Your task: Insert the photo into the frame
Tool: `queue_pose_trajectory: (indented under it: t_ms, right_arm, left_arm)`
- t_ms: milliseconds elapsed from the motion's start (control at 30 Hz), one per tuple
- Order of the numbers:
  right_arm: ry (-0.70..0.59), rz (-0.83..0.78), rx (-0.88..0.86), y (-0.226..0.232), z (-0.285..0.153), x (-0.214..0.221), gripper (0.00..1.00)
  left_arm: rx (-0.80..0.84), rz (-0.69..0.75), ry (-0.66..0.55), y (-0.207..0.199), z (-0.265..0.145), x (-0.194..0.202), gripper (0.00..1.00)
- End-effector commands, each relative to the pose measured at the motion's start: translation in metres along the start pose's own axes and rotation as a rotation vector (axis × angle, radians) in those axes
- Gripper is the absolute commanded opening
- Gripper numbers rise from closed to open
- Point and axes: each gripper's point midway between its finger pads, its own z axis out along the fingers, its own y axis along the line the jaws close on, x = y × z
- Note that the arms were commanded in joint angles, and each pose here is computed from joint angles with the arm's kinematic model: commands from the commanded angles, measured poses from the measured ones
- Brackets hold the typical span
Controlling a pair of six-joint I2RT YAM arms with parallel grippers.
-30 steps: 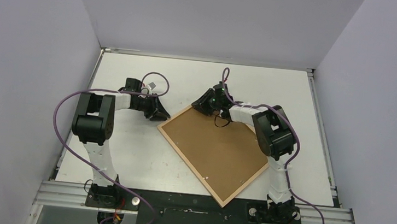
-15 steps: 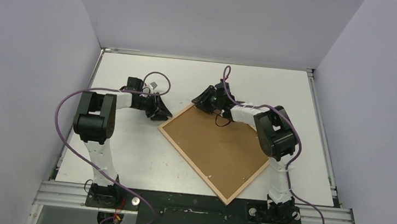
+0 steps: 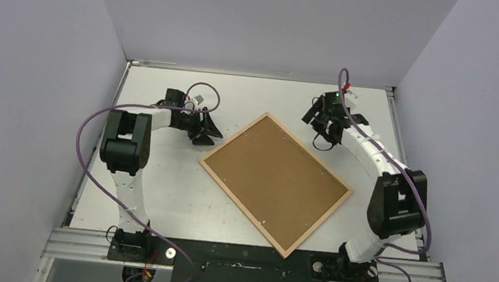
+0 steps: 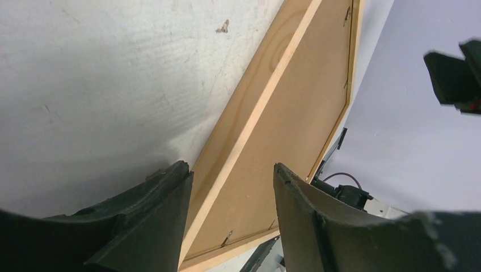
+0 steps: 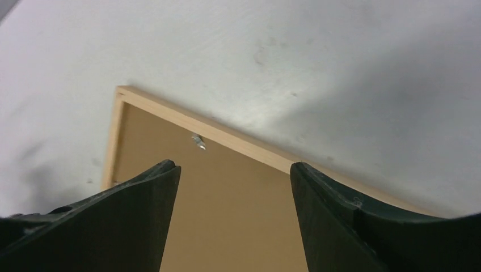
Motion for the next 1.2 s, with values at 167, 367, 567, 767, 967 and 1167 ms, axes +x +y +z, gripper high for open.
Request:
queue_pose_trajectory:
  t_ms: [167, 367, 567, 767, 967, 1167]
  right_arm:
    - [-0.061, -0.153, 0.585, -0.157, -0.125, 0.009, 0.90]
    - [0.062, 0.034, 0.609, -0.206, -0.134, 0.040, 0.95]
    - [0.143, 0.267, 0.436, -0.205, -0.108, 0.080, 0.95]
    - [0.176, 0.427, 0.341, -0.205, -0.085, 0.110, 0.93]
    - [0.162, 0.437, 0.244, -0.190, -0.068, 0.099, 0.91]
    - [0.187, 0.387, 0.150, -0.167, -0.038, 0.077, 0.89]
  left_arm:
    - [-0.015, 0.129, 0.012, -0.009, 0.019, -0.025, 0.56]
    - [-0.020, 0.118, 0.023, -0.004, 0.026, -0.020, 0.56]
    - [-0.016, 0.107, 0.035, -0.005, 0.027, -0.016, 0.56]
    - [-0.014, 0.078, 0.071, -0.001, 0.029, -0.005, 0.52]
    - [0.004, 0.051, 0.106, -0.003, 0.025, 0.006, 0.44]
    - [0.083, -0.017, 0.130, -0.009, 0.018, 0.027, 0.42]
